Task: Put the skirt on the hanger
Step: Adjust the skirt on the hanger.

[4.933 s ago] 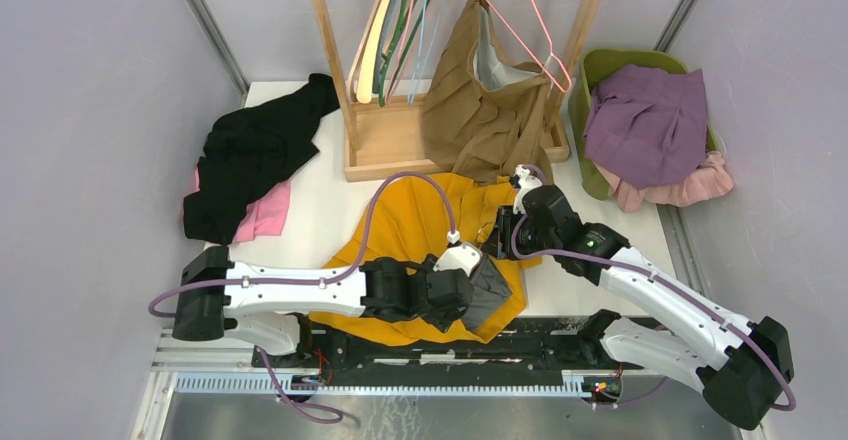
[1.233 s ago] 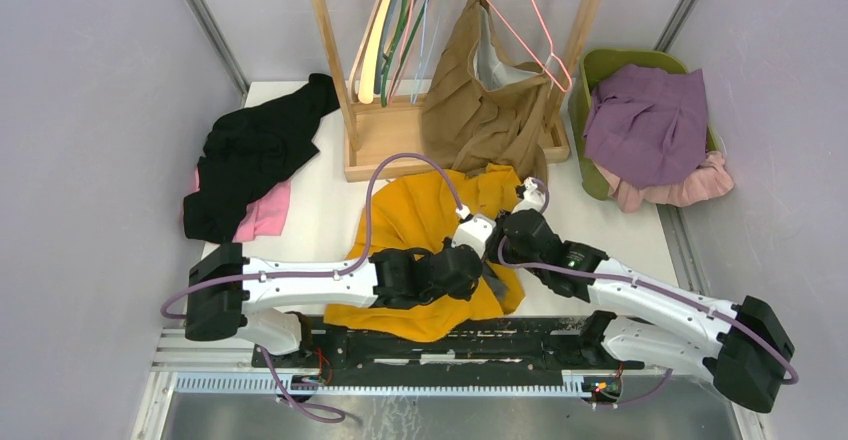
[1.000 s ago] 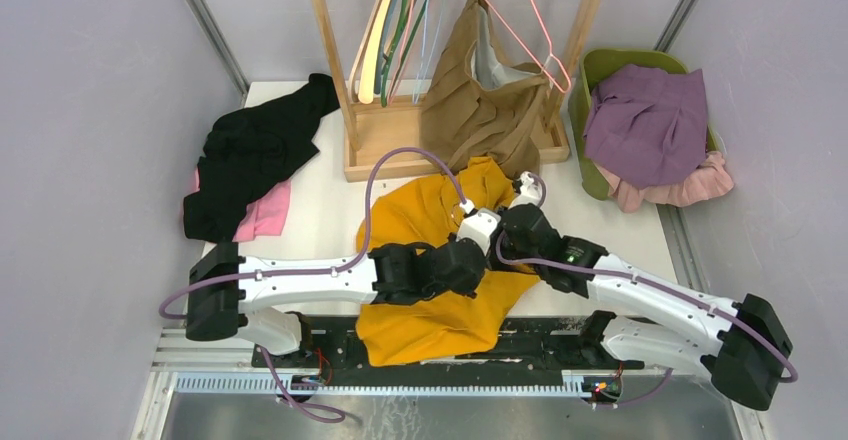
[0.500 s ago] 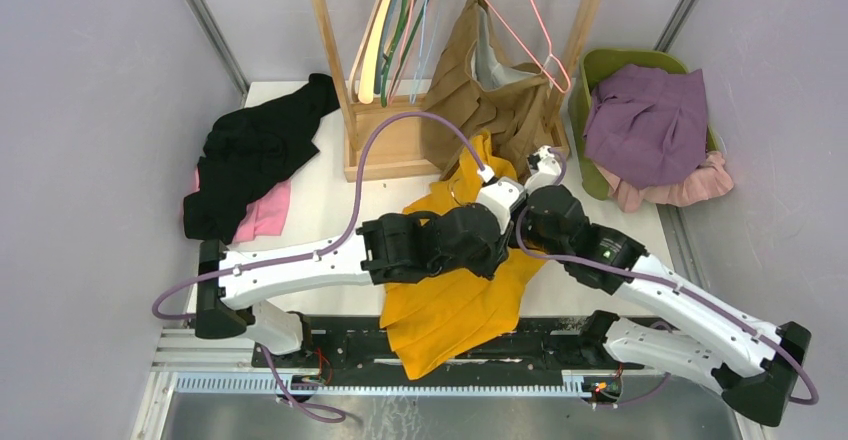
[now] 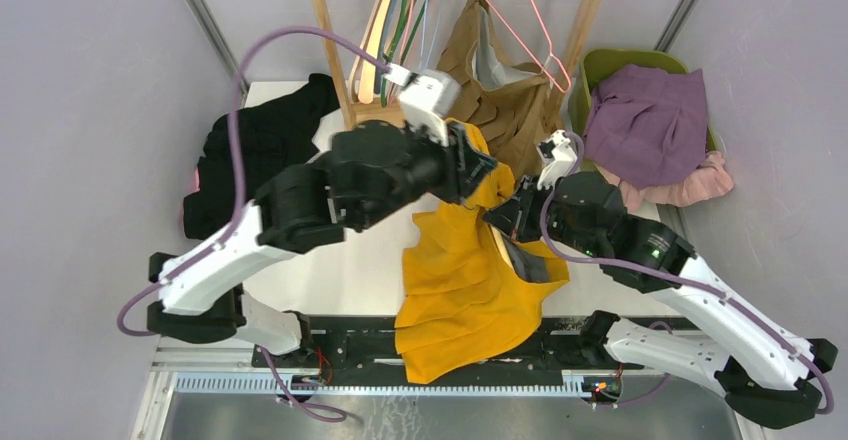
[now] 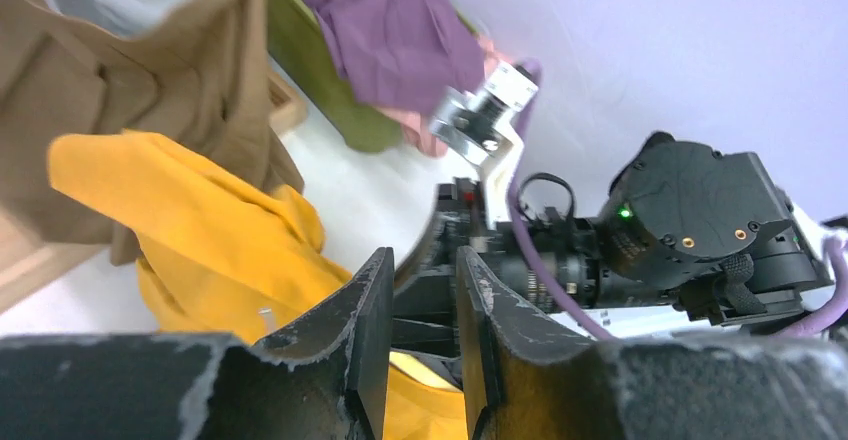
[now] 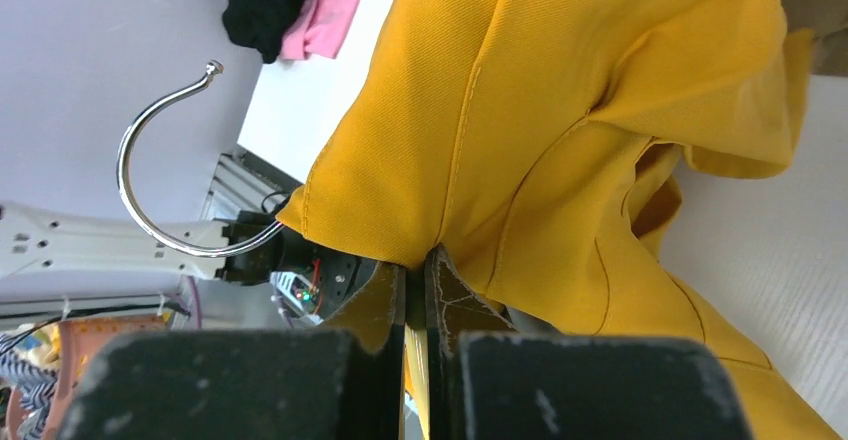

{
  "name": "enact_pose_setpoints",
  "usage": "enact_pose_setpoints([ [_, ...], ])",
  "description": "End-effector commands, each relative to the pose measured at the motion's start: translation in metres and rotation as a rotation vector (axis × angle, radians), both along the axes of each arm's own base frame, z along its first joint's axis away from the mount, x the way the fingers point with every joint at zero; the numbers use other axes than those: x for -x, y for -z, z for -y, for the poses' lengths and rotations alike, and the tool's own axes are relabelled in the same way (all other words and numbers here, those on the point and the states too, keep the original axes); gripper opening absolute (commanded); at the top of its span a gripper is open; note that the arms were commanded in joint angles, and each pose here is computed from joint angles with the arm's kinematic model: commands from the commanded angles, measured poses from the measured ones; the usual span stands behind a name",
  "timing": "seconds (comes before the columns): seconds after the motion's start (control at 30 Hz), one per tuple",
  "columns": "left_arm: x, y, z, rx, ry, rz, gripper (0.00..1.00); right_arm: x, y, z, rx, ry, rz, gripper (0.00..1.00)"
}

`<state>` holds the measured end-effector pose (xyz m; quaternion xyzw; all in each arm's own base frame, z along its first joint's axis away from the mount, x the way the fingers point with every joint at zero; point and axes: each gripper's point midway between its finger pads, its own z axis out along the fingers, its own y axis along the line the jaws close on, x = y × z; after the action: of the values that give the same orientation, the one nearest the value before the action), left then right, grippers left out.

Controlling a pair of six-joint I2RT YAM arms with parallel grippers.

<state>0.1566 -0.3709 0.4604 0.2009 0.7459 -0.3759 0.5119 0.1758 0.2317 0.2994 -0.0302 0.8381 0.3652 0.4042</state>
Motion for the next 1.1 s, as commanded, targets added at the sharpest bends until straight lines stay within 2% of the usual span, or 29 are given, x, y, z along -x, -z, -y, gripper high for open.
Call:
enact_pose_setpoints([
  [0.0,-0.015,-0.044,-0.056,0.056,-0.128,0.089,0.36,0.013,-0.083,0.005,-0.144,-0.057,0.155,0.01],
  [0.2,-0.022,-0.043,-0.081,0.05,-0.185,0.091,0.36,0.022,-0.122,0.014,-0.182,-0.073,0.202,0.01],
  [0.4,-0.027,-0.01,-0.062,-0.017,-0.136,0.074,0.39,0.024,-0.132,0.009,-0.204,-0.095,0.205,0.01],
  [0.57,-0.028,0.042,-0.041,-0.098,-0.092,0.02,0.41,0.027,-0.095,-0.011,-0.233,-0.154,0.146,0.01],
  [0.67,-0.029,0.08,-0.042,-0.147,-0.11,-0.023,0.4,0.029,-0.055,-0.031,-0.219,-0.232,0.079,0.01],
  [0.87,-0.03,0.142,-0.087,-0.219,-0.249,-0.08,0.4,0.03,0.012,-0.071,-0.269,-0.391,-0.081,0.01],
  [1.07,-0.023,0.209,-0.12,-0.27,-0.356,-0.186,0.39,0.023,0.049,-0.099,-0.426,-0.529,-0.198,0.01],
])
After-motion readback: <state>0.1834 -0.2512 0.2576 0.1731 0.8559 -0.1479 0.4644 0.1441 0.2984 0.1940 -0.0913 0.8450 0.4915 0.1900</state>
